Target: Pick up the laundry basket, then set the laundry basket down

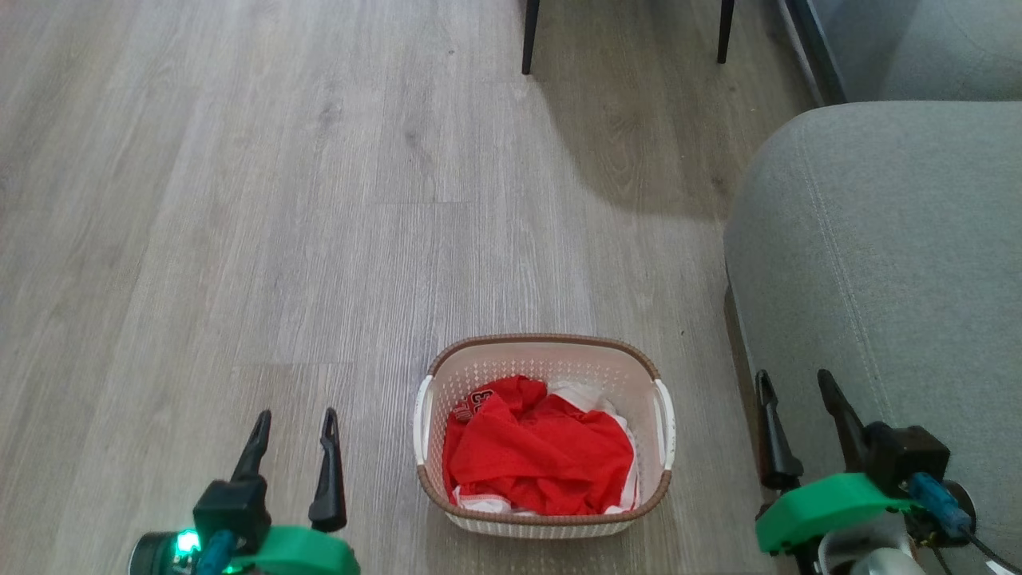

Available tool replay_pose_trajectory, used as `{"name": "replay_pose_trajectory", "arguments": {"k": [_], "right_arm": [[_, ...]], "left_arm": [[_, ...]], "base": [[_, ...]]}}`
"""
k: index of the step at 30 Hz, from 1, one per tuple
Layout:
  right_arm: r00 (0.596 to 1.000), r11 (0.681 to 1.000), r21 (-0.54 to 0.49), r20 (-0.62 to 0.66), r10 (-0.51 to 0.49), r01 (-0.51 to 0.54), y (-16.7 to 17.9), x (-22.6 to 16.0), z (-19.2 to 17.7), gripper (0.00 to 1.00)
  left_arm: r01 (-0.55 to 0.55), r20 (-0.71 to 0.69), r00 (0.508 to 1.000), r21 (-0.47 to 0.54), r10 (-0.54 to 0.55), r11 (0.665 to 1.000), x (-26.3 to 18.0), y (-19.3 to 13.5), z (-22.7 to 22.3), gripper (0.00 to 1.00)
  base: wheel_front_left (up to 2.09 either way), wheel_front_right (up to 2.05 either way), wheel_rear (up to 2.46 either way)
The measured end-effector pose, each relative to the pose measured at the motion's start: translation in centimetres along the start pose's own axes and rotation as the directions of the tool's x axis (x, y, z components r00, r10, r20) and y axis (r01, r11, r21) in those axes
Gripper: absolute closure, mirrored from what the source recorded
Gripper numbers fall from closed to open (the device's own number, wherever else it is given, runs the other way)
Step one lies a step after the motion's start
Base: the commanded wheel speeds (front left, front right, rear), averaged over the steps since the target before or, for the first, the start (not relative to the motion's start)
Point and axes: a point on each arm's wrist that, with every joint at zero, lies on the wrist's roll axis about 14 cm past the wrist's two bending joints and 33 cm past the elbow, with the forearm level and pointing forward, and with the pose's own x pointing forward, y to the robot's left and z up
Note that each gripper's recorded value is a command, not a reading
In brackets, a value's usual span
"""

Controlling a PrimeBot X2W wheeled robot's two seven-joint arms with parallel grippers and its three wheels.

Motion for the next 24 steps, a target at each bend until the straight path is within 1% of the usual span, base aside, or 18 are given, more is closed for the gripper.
{"name": "replay_pose_trajectory", "arguments": {"k": [11, 12, 18, 24], "right_arm": [[1.0, 1.0, 0.0, 0.0, -0.004, 0.004, -0.1, 0.0, 0.0, 0.0], [1.0, 1.0, 0.0, 0.001, -0.006, 0.006, -0.2, 0.0, 0.0, 1.0], [0.993, 0.999, 0.018, -0.113, -0.031, 0.033, -0.7, -1.5, -3.5, 1.0], [0.99, 0.994, 0.081, -0.131, -0.056, 0.067, -1.1, -1.9, -4.0, 1.0]], "left_arm": [[0.004, -0.001, 1.0, 0.012, -0.004, 1.0, 0.1, -0.1, -0.1, 0.0], [0.005, -0.001, 1.0, 0.015, -0.005, 1.0, 0.1, -0.1, -0.1, 1.0], [-0.002, -0.126, 0.992, 0.018, 0.004, 1.0, -1.4, 0.1, -3.8, 1.0], [-0.022, -0.161, 0.987, -0.052, 0.013, 0.998, -1.7, 0.3, -4.5, 1.0]], "base": [[0.0, 0.0, 0.0], [0.0, 0.0, 0.0], [0.0, 0.0, 0.0], [0.0, 0.0, 0.0]]}}
